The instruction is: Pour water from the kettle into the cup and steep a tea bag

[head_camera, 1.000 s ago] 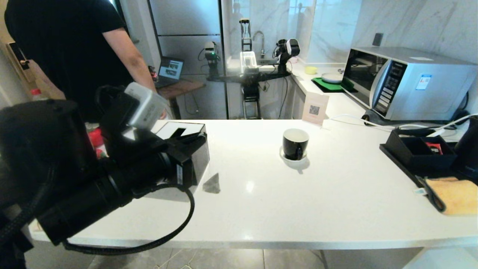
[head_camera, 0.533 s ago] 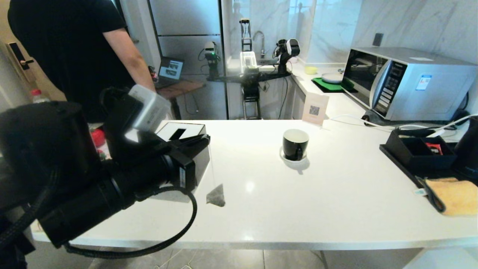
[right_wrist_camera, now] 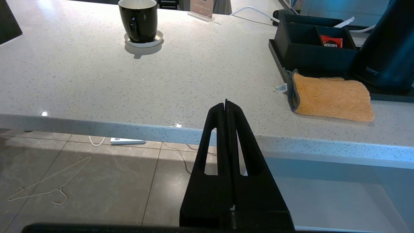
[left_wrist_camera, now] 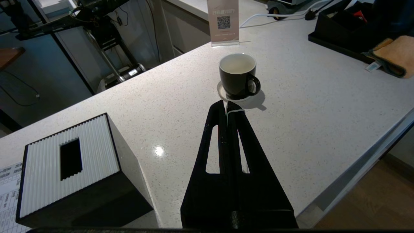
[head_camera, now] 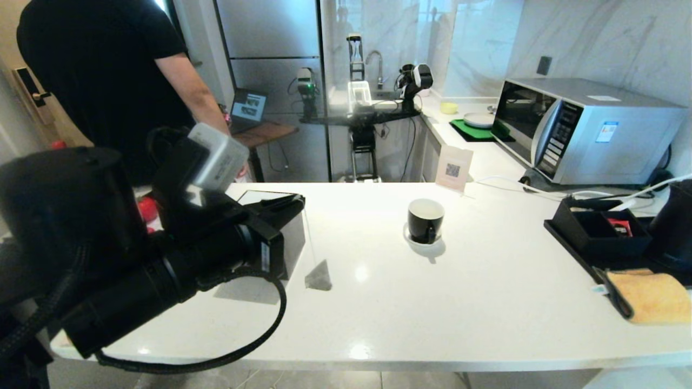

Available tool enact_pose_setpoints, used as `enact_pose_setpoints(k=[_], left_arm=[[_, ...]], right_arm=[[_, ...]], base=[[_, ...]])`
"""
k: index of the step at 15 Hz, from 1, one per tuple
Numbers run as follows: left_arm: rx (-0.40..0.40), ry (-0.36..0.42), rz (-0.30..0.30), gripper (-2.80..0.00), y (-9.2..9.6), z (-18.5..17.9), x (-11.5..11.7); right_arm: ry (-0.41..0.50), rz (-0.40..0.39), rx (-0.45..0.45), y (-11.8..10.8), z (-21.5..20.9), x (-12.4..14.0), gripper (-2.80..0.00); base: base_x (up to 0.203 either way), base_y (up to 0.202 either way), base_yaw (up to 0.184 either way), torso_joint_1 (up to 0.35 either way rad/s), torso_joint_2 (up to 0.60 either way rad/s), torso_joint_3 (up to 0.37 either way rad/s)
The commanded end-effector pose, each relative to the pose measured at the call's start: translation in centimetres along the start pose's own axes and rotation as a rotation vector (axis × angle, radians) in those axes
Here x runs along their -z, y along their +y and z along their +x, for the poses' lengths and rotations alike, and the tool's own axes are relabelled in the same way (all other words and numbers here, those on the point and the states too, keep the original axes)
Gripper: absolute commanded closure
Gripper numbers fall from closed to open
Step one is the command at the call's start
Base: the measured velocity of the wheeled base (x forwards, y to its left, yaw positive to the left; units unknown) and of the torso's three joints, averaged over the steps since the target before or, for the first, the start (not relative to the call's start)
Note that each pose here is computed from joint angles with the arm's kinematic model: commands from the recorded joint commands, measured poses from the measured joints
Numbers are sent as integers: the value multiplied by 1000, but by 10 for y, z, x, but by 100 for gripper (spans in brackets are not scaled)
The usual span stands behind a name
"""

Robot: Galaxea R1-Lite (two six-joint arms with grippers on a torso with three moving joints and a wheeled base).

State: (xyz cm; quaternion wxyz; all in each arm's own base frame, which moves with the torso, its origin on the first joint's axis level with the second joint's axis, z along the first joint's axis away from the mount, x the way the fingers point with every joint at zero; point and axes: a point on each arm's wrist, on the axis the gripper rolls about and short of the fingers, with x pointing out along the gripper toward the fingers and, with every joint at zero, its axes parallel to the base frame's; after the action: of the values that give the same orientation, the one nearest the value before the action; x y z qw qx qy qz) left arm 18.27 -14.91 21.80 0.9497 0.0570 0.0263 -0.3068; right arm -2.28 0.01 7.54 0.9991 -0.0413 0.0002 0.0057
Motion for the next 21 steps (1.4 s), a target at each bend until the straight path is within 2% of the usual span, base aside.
enact_pose_setpoints(k=[1, 21], left_arm=[[0, 1, 1, 0, 0, 1, 1], [8, 5, 3, 0, -2, 2, 1]], right_arm=[[1, 1, -1, 0, 0, 0, 0], [1, 1, -1, 0, 0, 0, 0]], base=[[0, 0, 0, 0, 0, 0], [0, 0, 0, 0, 0, 0]])
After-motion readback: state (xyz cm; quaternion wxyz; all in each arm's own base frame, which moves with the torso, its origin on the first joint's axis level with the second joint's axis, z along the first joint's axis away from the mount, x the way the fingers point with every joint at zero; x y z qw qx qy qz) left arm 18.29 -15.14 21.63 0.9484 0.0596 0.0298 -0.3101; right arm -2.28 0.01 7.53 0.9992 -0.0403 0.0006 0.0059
